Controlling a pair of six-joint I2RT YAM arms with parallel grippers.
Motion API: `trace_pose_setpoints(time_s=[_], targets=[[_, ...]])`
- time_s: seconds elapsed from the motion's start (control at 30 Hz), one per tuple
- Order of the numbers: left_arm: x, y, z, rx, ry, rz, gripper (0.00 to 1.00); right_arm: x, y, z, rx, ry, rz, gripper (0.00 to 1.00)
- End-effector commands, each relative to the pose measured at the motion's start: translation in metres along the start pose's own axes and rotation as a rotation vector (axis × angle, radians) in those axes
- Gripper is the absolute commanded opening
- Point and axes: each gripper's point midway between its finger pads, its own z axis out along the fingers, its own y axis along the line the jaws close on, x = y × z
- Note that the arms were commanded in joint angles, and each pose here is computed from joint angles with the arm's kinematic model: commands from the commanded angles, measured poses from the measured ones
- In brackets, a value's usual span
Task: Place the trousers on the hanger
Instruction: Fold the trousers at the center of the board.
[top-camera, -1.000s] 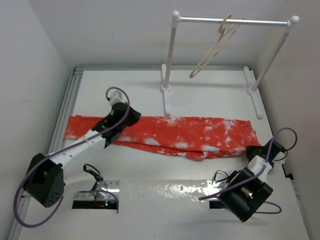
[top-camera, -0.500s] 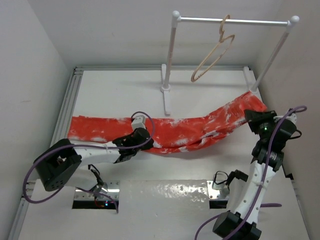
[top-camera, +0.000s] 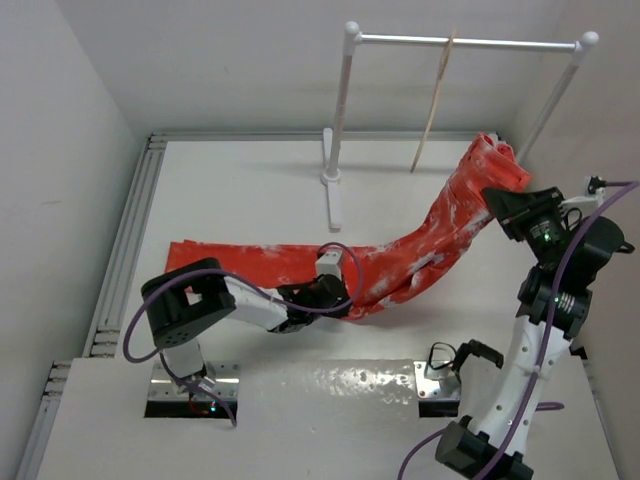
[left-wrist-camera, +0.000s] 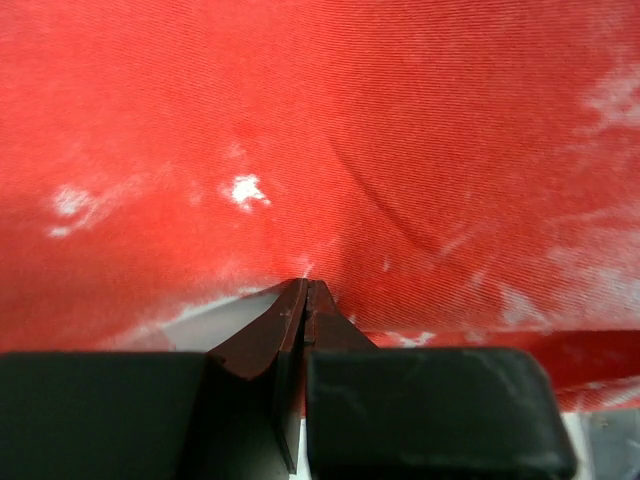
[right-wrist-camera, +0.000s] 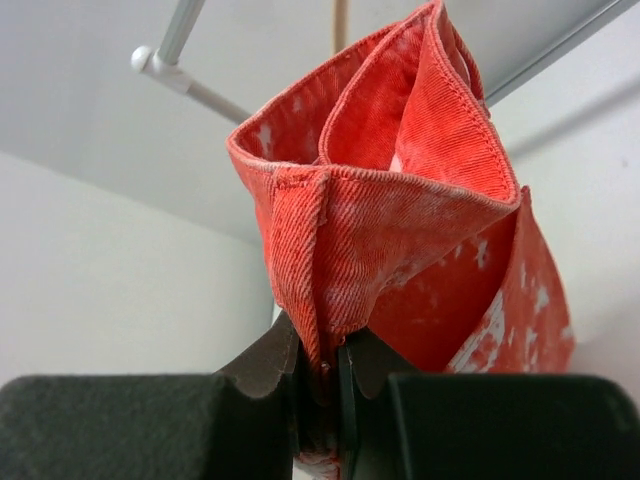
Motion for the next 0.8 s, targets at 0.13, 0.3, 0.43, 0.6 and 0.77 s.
trace_pose_setpoints(time_s=[0.13,0.3,0.43,0.6,0.77], targets=[[-0.006,-0.025,-0.001,0.068,-0.026,-0.004,0.0,0.008,0.04,0.015,-0.123,0.11,-0.094,0.0],[-0.008,-0.026,-0.003,0.066,-0.032,-0.009,0.0,0.053,0.049,0.03,-0.075,0.197,-0.259,0.0],[-0.006,-0.021,-0.005,0.057,-0.027,-0.024,0.0,0.115,0.068,0.037,-0.078,0.3,-0.413,0.0],[-0.016,-0.012,-0.019,0.037,-0.069,-0.017,0.0,0.135,0.067,0.051,-0.045,0.291,-0.49,0.0],[-0.053,-0.009,-0.049,-0.008,-0.169,0.018,0.0,0.177,0.048,0.082,-0.017,0.324,-0.472,0.0]])
